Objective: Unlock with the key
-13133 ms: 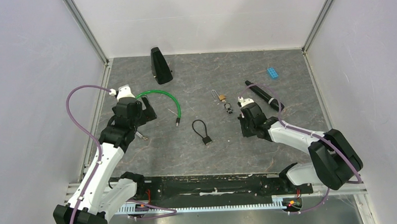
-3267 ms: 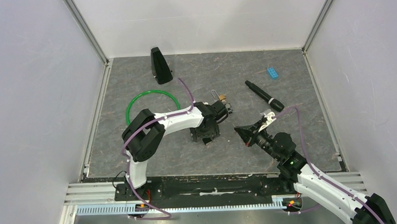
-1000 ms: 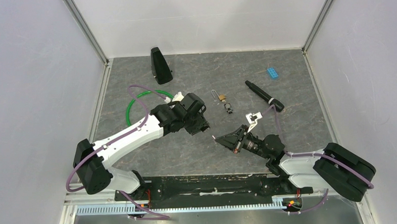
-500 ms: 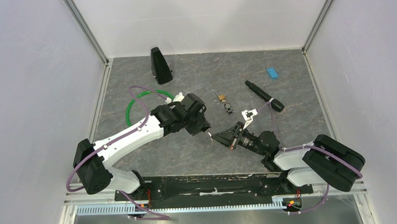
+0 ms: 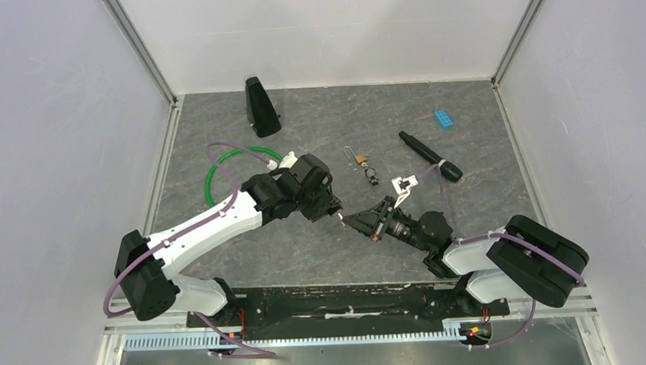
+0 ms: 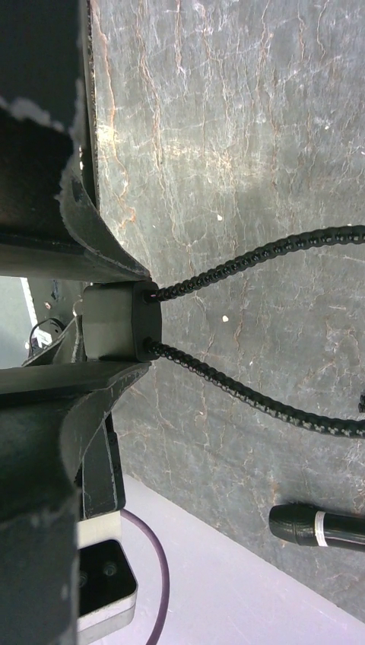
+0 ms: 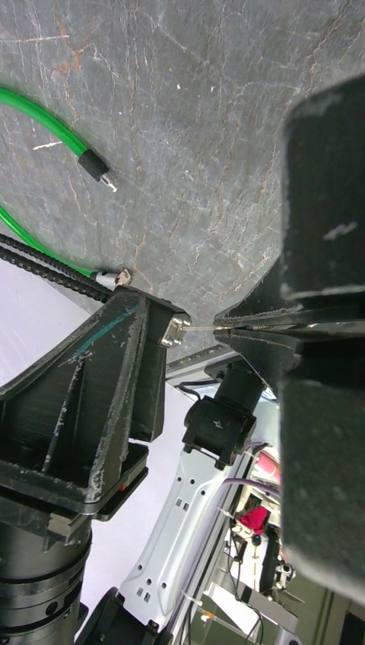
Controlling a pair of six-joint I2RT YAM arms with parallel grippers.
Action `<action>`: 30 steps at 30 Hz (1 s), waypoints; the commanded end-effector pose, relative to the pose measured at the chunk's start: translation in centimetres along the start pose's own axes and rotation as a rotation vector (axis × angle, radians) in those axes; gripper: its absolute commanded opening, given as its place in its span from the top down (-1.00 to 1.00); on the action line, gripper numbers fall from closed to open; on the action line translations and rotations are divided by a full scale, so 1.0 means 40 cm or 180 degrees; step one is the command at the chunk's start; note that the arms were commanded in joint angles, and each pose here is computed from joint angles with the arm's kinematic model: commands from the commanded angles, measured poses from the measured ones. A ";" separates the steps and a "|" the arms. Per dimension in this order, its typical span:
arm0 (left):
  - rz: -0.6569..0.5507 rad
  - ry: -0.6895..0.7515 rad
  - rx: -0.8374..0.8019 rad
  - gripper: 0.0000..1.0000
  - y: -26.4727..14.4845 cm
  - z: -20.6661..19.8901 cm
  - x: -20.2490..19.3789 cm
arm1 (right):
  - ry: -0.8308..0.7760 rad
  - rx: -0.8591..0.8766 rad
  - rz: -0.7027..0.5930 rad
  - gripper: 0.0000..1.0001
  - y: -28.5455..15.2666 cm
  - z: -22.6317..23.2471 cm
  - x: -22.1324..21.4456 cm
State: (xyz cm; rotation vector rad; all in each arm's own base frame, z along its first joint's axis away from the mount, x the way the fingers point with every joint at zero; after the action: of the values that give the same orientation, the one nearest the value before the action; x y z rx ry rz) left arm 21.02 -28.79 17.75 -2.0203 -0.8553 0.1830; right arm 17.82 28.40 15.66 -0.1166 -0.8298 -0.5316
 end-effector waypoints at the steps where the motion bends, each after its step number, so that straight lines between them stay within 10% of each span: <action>1: -0.0068 -0.0039 -0.0254 0.95 -0.027 -0.039 0.012 | -0.0111 0.0110 -0.0264 1.00 0.019 0.022 0.058; 30: -0.0221 0.0189 -0.0307 0.95 -0.029 -0.044 0.001 | 0.0002 0.0021 -0.0332 1.00 0.016 0.009 0.069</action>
State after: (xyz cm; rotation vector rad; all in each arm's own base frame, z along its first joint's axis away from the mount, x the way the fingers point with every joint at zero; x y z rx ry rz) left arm 21.20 -28.98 17.75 -2.0179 -0.8846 0.1404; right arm 18.65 28.39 15.83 -0.1191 -0.8108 -0.5542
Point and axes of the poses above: each gripper's point midway between its finger pads, its own y axis out along the fingers, its own z axis along the line the jaws close on, x = y × z, the point moved 1 cm from there along -y, back along the fingers, and after that the axes turned 5 degrees about -y, right-handed, at the moved point
